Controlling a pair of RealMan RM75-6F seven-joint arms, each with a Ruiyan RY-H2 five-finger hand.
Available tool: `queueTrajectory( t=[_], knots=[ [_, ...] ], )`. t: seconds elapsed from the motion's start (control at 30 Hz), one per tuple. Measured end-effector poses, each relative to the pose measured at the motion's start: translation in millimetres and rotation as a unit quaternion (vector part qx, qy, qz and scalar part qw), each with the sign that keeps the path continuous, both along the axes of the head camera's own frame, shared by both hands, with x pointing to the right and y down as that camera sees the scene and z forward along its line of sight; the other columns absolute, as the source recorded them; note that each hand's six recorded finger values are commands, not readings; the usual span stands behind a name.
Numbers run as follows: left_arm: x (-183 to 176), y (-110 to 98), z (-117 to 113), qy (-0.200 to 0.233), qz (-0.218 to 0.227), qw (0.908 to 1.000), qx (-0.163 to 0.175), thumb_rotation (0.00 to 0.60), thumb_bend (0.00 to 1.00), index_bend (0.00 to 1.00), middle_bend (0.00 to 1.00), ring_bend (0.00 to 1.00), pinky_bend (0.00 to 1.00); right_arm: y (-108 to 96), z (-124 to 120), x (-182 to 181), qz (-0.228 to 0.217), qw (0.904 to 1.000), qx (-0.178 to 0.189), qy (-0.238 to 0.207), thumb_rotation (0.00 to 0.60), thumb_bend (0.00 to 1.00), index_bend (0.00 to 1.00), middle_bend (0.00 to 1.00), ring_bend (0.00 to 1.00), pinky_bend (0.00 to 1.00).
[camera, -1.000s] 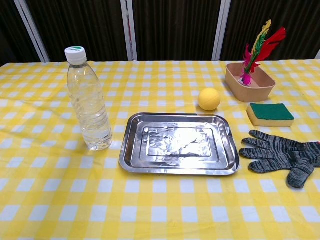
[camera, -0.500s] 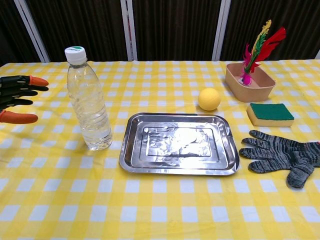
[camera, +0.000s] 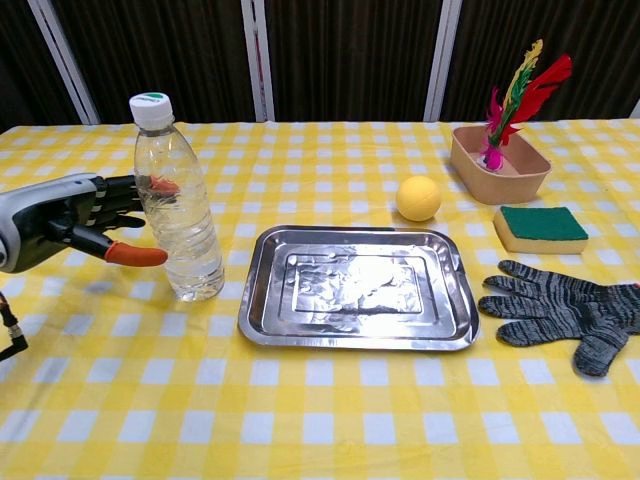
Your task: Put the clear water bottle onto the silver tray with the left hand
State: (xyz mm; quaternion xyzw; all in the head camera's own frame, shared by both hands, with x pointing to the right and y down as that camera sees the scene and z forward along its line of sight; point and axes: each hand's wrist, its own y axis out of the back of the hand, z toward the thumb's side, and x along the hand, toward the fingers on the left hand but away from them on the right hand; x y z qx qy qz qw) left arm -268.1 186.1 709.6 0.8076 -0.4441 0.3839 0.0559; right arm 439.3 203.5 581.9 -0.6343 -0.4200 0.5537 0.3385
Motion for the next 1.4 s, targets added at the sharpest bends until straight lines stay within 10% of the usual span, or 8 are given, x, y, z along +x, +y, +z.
queueTrajectory(
  t=[0.53, 1.4],
  knots=[
    [39, -4, 12, 0.026, -0.033, 0.9991, 0.01, 0.6, 0.49, 0.45, 0.46, 0.01, 0.0, 0, -2, 1, 0.001, 1.0, 0.0, -0.006, 0.6, 0.05, 0.06, 0.0, 0.0, 0.0],
    [124, -39, -100, 0.158, -0.028, 0.9869, 0.017, 0.6, 0.47, 0.46, 0.46, 0.01, 0.0, 0, 2, 1, 0.003, 1.0, -0.007, -0.002, 0.6, 0.05, 0.06, 0.0, 0.0, 0.0]
  ],
)
